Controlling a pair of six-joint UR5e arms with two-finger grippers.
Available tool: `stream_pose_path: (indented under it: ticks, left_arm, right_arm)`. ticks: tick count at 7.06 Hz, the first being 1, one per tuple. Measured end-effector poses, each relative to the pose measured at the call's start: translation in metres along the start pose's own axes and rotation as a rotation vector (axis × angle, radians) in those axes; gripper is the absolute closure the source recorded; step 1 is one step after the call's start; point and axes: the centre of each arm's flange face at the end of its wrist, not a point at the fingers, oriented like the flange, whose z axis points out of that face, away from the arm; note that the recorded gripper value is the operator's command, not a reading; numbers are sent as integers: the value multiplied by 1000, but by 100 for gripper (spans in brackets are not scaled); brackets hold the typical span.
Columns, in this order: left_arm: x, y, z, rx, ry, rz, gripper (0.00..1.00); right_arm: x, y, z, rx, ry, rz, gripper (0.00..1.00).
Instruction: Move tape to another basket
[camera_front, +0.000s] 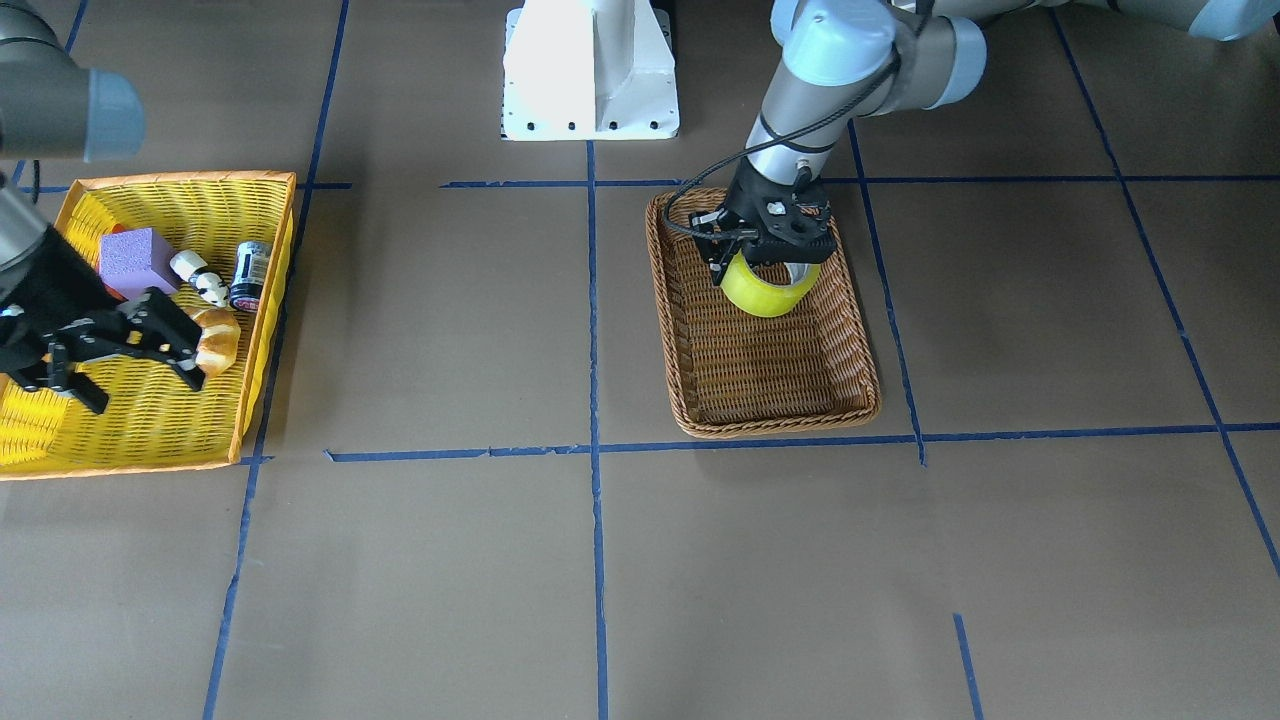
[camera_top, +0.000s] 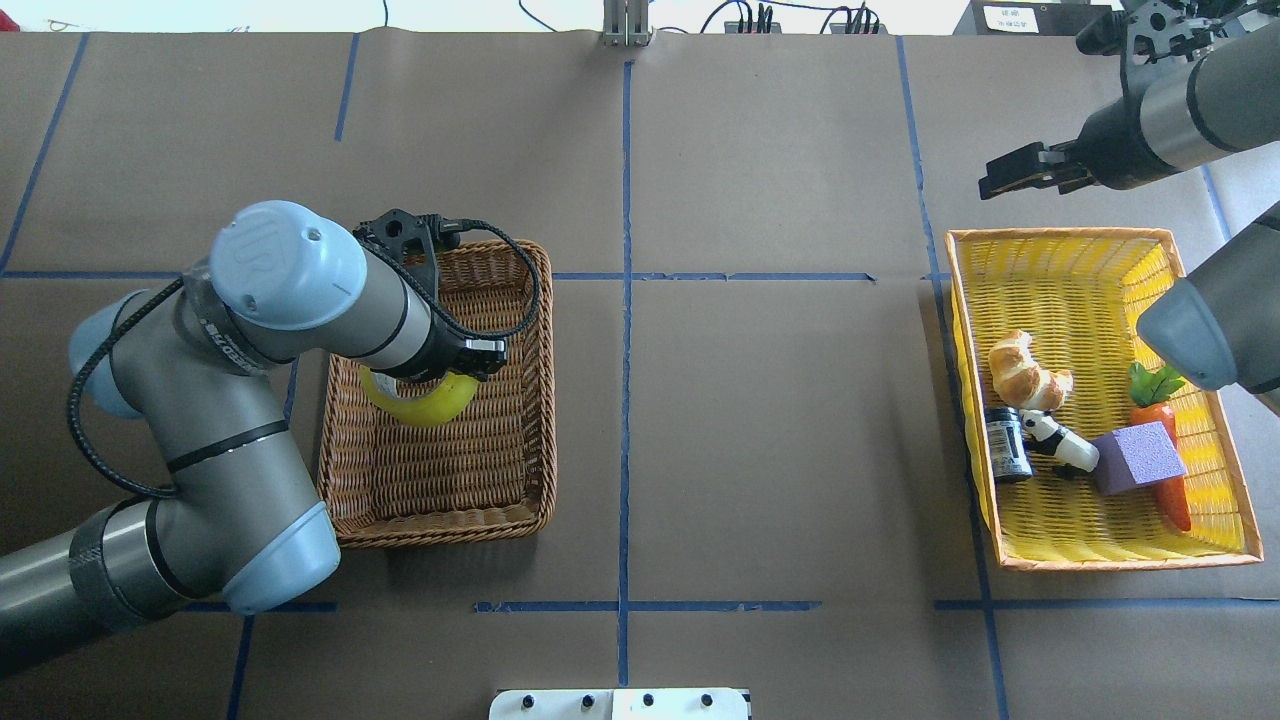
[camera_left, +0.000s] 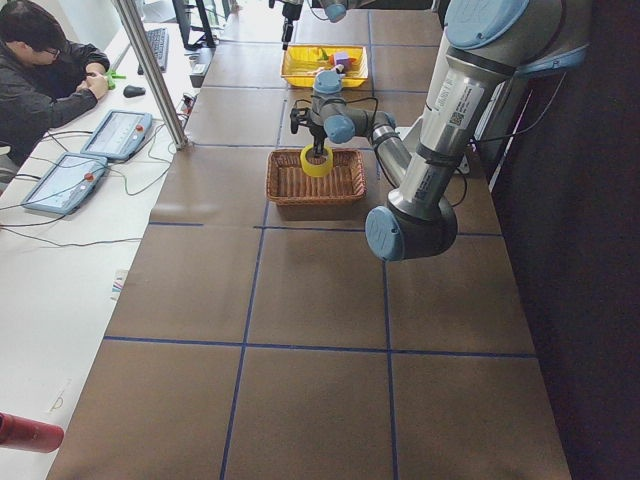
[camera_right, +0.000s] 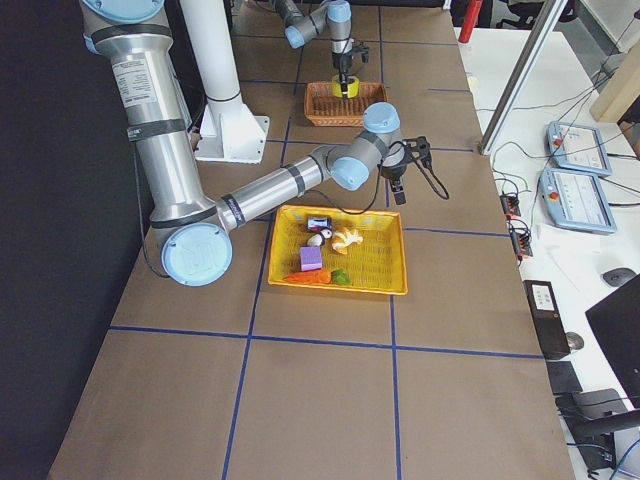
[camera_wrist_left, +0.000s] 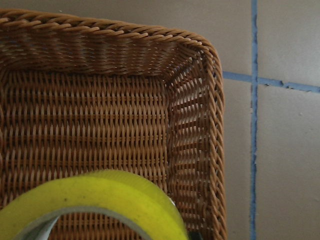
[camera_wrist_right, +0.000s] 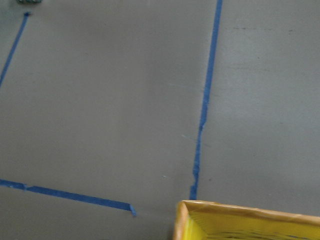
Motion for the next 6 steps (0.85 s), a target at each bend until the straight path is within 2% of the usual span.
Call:
stream_pose_path:
  ticks: [1, 2, 4, 6]
  left_arm:
    - [1, 8, 15, 6, -51, 32, 74]
    - [0, 12, 25, 10, -81, 62, 1]
    - [-3, 11, 29, 24, -100, 91, 0]
    - [-15, -5, 13, 56, -99, 88, 0]
  right_arm:
    - [27, -5, -11, -33, 22, -22, 0]
    - [52, -10, -25, -66, 27, -35, 0]
    - [88, -17, -48, -108, 34, -47, 0]
    - [130, -19, -66, -161, 56, -66, 0]
